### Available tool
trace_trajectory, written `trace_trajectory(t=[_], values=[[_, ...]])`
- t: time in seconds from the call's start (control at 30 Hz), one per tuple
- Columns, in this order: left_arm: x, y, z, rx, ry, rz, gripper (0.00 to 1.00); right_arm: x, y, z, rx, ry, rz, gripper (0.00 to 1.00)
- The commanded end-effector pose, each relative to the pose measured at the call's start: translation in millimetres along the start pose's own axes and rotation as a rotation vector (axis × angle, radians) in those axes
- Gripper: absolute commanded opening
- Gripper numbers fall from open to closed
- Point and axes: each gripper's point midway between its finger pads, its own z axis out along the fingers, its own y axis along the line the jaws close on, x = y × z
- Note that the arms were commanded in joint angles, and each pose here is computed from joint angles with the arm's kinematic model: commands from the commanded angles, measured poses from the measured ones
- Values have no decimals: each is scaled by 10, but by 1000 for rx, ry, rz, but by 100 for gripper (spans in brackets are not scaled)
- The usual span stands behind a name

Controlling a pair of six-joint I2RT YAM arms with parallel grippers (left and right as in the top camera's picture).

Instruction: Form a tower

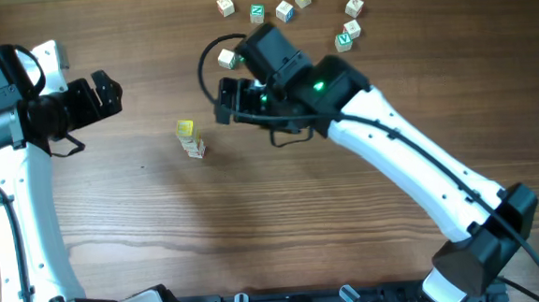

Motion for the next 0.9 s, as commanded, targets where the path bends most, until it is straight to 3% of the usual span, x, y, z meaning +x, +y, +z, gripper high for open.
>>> trace_trajectory(t=[0.0, 0.2, 0.47, 0.53, 0.63, 0.87], values=[[-80, -5, -5, 13, -26, -4, 100, -50, -301, -139, 92, 12, 49, 99], [-76, -182, -40, 76, -17, 12, 100, -222, -960, -326, 189, 75, 201, 100], [-65, -1188, -274, 121, -9, 239, 100, -712, -1437, -466, 268, -71, 225, 100], [27, -1297, -186, 136, 31, 264, 100, -784, -1511, -469, 302, -107, 223, 100], [195, -1194, 156, 28, 153, 286, 100, -821, -1541, -414, 308, -123, 217, 100], [130, -1136, 397, -127, 413, 285, 100, -859, -1549, -356, 301, -139, 215, 100]])
